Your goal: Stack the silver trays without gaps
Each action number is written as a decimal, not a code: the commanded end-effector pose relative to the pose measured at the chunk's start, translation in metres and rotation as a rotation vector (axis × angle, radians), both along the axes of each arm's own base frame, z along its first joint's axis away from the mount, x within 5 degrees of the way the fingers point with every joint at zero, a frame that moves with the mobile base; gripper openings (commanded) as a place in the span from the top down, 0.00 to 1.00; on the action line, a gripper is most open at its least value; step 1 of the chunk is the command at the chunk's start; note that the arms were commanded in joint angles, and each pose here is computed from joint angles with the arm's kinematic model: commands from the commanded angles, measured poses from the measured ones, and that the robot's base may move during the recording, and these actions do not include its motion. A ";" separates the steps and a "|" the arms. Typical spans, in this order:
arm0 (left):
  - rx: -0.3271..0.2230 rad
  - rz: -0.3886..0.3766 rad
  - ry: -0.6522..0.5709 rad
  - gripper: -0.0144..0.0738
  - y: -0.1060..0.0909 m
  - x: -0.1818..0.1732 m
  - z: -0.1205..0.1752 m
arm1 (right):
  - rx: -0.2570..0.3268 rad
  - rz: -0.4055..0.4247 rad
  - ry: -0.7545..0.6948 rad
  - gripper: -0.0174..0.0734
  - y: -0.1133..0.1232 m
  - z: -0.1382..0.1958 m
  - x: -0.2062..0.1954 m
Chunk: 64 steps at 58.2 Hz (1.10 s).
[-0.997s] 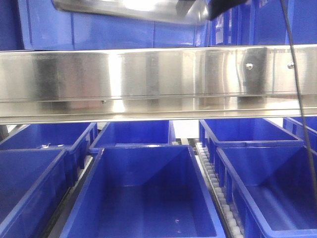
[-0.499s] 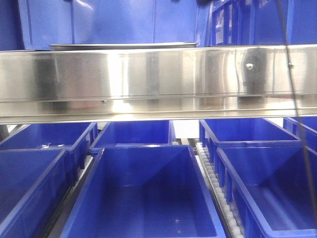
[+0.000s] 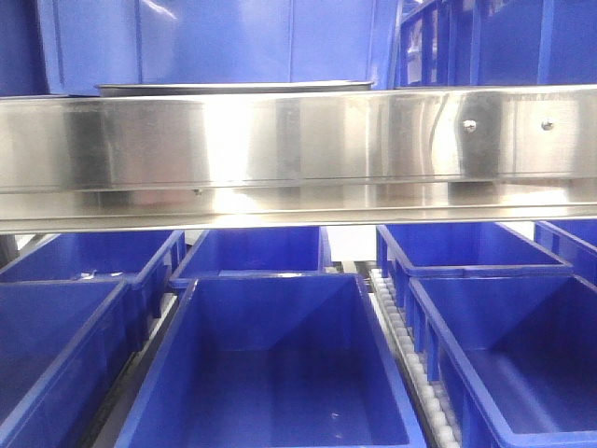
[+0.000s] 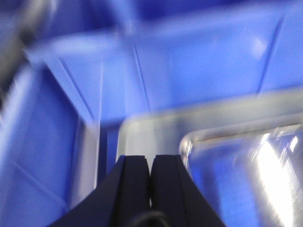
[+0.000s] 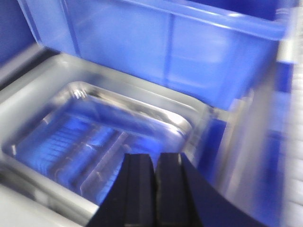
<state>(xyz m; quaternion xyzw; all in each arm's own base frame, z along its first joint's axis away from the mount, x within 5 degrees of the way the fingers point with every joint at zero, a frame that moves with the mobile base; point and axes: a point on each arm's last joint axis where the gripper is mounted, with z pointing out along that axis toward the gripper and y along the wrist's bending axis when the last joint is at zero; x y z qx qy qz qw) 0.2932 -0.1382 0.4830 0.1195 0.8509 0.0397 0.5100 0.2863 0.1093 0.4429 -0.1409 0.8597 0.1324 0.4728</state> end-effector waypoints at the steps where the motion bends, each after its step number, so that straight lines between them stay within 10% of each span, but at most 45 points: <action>1: -0.067 -0.030 -0.083 0.86 0.009 -0.019 0.014 | -0.015 -0.006 -0.067 0.90 -0.011 0.009 -0.023; 38: -0.345 -0.244 -0.396 0.86 0.108 -0.214 -0.050 | 0.244 -0.045 -0.547 0.90 -0.081 -0.053 -0.221; 64: -0.373 -0.210 -0.433 0.86 0.146 -0.271 -0.097 | 0.301 -0.037 -0.640 0.90 -0.095 -0.074 -0.262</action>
